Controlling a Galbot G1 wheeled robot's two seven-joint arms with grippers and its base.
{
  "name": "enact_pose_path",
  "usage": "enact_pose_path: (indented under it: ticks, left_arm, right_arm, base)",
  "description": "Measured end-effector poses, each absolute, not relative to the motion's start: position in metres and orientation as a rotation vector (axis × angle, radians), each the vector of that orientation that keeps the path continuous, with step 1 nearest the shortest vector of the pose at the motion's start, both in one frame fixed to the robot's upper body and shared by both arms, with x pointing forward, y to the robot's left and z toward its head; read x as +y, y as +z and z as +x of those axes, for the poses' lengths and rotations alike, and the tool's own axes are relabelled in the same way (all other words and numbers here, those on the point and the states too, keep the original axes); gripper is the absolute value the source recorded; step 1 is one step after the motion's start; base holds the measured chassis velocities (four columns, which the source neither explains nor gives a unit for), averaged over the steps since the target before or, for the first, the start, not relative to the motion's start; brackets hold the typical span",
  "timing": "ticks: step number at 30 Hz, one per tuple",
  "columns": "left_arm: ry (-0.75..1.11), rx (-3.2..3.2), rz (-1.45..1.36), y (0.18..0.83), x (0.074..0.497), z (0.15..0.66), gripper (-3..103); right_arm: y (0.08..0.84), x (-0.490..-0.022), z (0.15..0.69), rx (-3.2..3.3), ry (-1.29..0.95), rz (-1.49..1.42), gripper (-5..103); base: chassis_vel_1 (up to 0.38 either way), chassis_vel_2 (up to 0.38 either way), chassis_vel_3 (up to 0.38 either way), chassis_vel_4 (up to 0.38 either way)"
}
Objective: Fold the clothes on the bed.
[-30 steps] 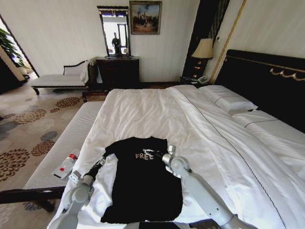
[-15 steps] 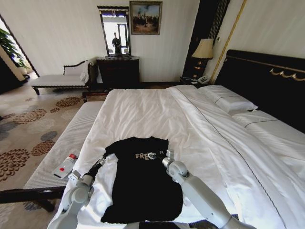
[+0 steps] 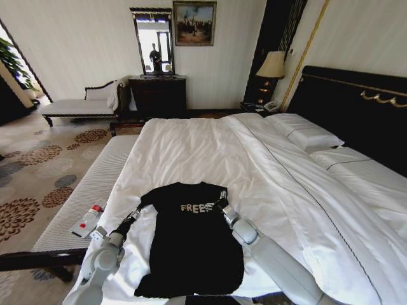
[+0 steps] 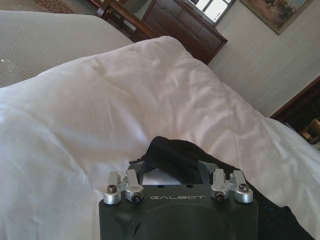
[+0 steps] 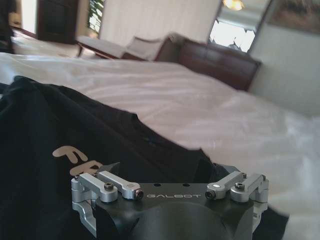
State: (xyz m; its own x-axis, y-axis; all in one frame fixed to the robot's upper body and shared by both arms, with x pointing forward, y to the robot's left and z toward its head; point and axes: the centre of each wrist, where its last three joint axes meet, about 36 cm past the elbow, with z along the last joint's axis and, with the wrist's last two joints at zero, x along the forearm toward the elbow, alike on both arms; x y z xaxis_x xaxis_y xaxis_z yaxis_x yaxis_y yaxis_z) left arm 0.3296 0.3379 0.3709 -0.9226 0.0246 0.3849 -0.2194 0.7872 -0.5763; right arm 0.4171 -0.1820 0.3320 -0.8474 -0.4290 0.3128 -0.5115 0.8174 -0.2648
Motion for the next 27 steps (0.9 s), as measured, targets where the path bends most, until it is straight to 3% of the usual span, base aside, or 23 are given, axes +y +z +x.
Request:
enact_pose_path:
  ticks: [1, 3, 4, 6, 8, 13, 16, 18, 20, 21, 23, 27]
  left_arm:
    - [0.906, -2.606, 0.147, 0.372, 0.338, 0.330, 62]
    - [0.905, -2.610, 0.151, 0.375, 0.341, 0.329, 62]
    - [0.901, -2.612, 0.152, 0.375, 0.342, 0.329, 62]
    - [0.903, -2.612, 0.156, 0.376, 0.343, 0.329, 62]
    - [0.908, -2.611, 0.162, 0.376, 0.344, 0.329, 62]
    - [0.889, -2.619, 0.159, 0.378, 0.344, 0.328, 63]
    - [0.888, -2.619, 0.161, 0.380, 0.343, 0.328, 63]
    - [0.886, -2.620, 0.161, 0.381, 0.343, 0.328, 63]
    - [0.903, -2.616, 0.158, 0.383, 0.343, 0.329, 65]
    - [0.895, -2.619, 0.167, 0.384, 0.345, 0.330, 64]
    - [0.897, -2.617, 0.165, 0.384, 0.345, 0.330, 64]
    - [0.858, -2.627, 0.151, 0.386, 0.342, 0.327, 63]
  right_arm:
    - [0.332, -0.179, 0.416, -2.753, 0.504, 0.707, 100]
    - [0.349, -0.169, 0.409, -2.705, 0.247, 0.704, 100]
    - [0.361, -0.153, 0.408, -2.689, 0.248, 0.553, 100]
    - [0.361, -0.148, 0.409, -2.757, 0.261, 0.541, 100]
    - [0.379, -0.130, 0.407, -2.672, 0.122, 0.429, 100]
    - [0.374, -0.117, 0.402, -2.675, 0.326, 0.372, 100]
    - [0.381, -0.118, 0.402, -2.617, 0.199, 0.401, 100]
    - [0.381, -0.118, 0.404, -2.660, 0.290, 0.320, 100]
    - [0.385, -0.126, 0.404, -2.649, 0.125, 0.435, 100]
    - [0.391, -0.125, 0.407, -2.623, 0.311, 0.255, 100]
    - [0.390, -0.125, 0.413, -2.709, 0.318, 0.244, 100]
    - [0.403, -0.130, 0.414, -2.647, 0.090, 0.243, 100]
  base:
    - [0.000, 0.000, 0.000, 0.000]
    - [0.000, 0.000, 0.000, 0.000]
    - [0.000, 0.000, 0.000, 0.000]
    - [0.000, 0.000, 0.000, 0.000]
    - [0.000, 0.000, 0.000, 0.000]
    - [0.000, 0.000, 0.000, 0.000]
    - [0.000, 0.000, 0.000, 0.000]
    - [0.000, 0.000, 0.000, 0.000]
    - [0.000, 0.000, 0.000, 0.000]
    - [0.000, 0.000, 0.000, 0.000]
    - [0.000, 0.000, 0.000, 0.000]
    - [0.000, 0.000, 0.000, 0.000]
